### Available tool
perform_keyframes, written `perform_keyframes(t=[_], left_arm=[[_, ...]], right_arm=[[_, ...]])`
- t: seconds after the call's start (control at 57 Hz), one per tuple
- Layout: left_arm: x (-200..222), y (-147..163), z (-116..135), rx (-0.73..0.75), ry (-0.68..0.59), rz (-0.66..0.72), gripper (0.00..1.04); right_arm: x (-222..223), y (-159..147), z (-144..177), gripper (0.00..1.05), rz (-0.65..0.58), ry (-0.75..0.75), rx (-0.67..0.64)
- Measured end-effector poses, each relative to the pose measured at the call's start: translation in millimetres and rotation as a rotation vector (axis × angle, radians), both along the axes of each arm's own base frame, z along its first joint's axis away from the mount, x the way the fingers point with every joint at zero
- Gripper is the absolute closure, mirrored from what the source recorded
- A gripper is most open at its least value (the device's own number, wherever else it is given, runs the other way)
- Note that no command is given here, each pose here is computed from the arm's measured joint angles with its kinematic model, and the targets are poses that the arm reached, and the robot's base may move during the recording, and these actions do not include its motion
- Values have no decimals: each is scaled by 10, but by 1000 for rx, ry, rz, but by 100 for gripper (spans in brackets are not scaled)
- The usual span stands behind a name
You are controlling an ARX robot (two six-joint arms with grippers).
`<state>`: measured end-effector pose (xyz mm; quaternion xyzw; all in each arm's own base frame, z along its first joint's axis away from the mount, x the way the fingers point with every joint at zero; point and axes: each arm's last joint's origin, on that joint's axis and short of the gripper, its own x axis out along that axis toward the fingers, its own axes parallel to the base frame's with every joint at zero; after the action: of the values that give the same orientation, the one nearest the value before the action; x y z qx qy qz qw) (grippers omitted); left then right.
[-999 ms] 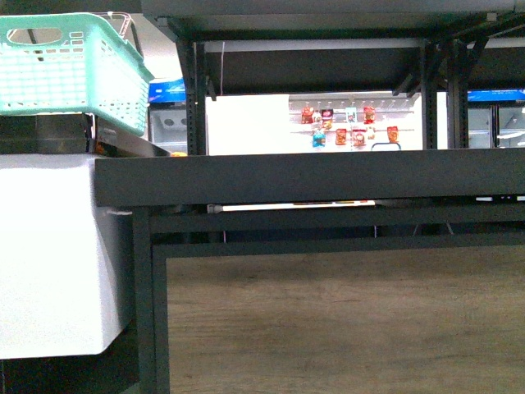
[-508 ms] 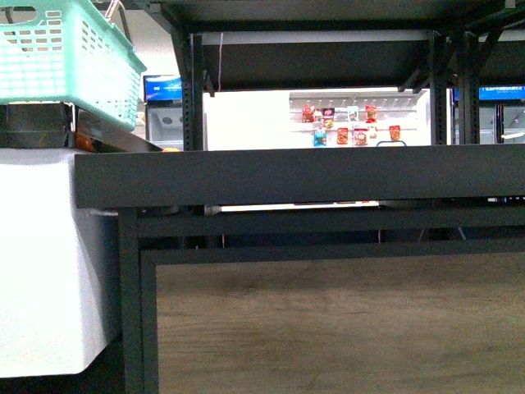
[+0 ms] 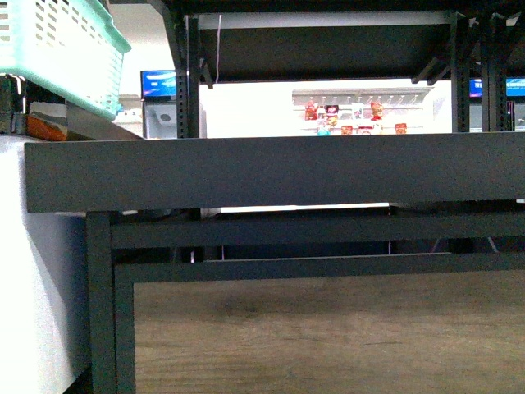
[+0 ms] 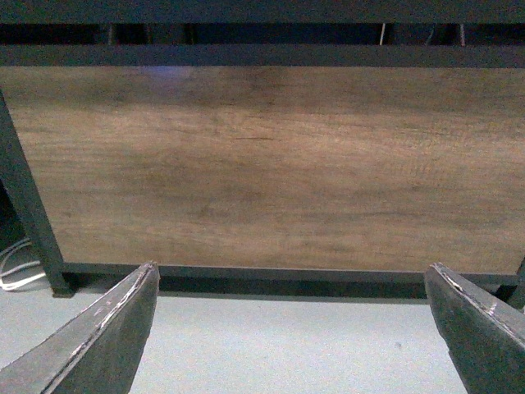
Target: Pick lemon from shelf
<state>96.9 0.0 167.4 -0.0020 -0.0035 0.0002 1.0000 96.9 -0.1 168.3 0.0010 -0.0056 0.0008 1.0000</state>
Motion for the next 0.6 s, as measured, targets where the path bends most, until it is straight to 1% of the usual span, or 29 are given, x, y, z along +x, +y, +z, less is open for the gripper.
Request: perform_keyframes(t=[0.596], left_arm=[[0,0,0,0,0,0,8]], right_arm=[[0,0,0,7,0,0,0]])
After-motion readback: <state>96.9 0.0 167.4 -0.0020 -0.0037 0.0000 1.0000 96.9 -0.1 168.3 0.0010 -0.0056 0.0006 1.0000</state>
